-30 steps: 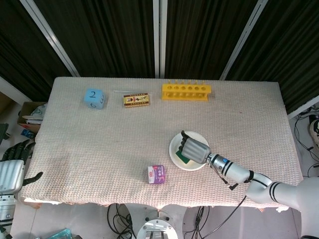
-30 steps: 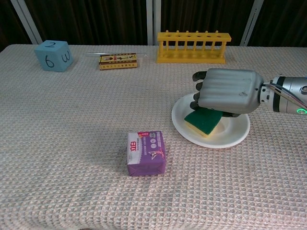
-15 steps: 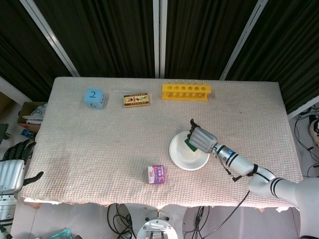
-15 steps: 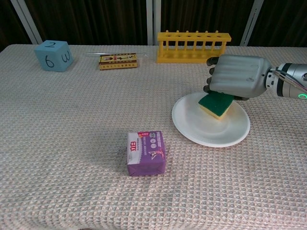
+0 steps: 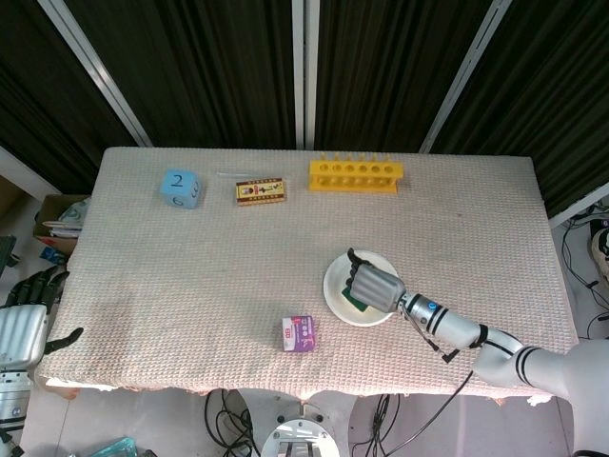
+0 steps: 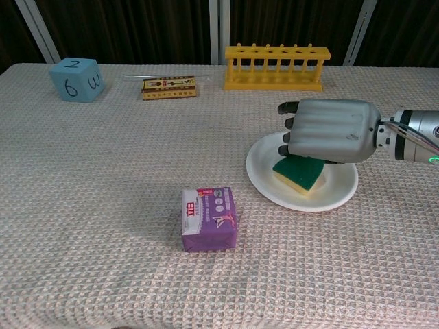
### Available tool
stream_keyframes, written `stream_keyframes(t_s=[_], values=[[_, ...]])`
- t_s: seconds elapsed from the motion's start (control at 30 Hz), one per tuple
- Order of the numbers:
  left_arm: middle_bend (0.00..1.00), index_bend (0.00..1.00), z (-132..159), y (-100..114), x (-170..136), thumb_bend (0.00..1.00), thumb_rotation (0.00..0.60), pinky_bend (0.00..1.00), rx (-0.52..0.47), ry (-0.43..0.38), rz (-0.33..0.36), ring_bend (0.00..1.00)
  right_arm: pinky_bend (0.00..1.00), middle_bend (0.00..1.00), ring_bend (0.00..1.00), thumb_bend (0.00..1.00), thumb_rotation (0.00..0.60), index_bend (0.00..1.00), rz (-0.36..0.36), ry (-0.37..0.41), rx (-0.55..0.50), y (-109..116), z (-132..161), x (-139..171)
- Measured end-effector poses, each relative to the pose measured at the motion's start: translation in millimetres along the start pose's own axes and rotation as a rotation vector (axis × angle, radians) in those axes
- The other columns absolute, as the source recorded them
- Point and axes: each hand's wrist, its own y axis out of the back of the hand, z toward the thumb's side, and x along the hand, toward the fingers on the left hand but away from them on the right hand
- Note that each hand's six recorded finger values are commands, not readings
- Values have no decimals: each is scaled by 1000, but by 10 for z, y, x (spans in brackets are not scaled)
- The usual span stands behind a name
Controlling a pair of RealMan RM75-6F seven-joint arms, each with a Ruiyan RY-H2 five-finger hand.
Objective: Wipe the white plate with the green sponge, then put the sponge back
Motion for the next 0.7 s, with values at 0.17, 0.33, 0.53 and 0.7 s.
stream_keyframes(t_s=[0.17, 0.33, 0.53, 0.7], values=[[91, 148, -3, 0, -15, 88, 600, 152, 0, 1, 1, 101, 201, 533, 447, 443, 600, 651, 50, -51, 30, -165, -196, -41], [91, 148, -16, -1, -35, 87, 600, 151, -2, 7, 1, 101, 200, 533, 447, 443, 600, 653, 80, -86, 34, -246, -296, -112], [91, 148, -6, 16, -27, 87, 600, 151, 0, 1, 9, 101, 205, 535, 448, 444, 600, 653, 16, -11, 20, -53, -34, -139], [91, 148, -8, 28, -22, 88, 600, 151, 1, 1, 11, 101, 205, 540, 451, 443, 600, 661, -38, 48, -5, 99, 176, -38]])
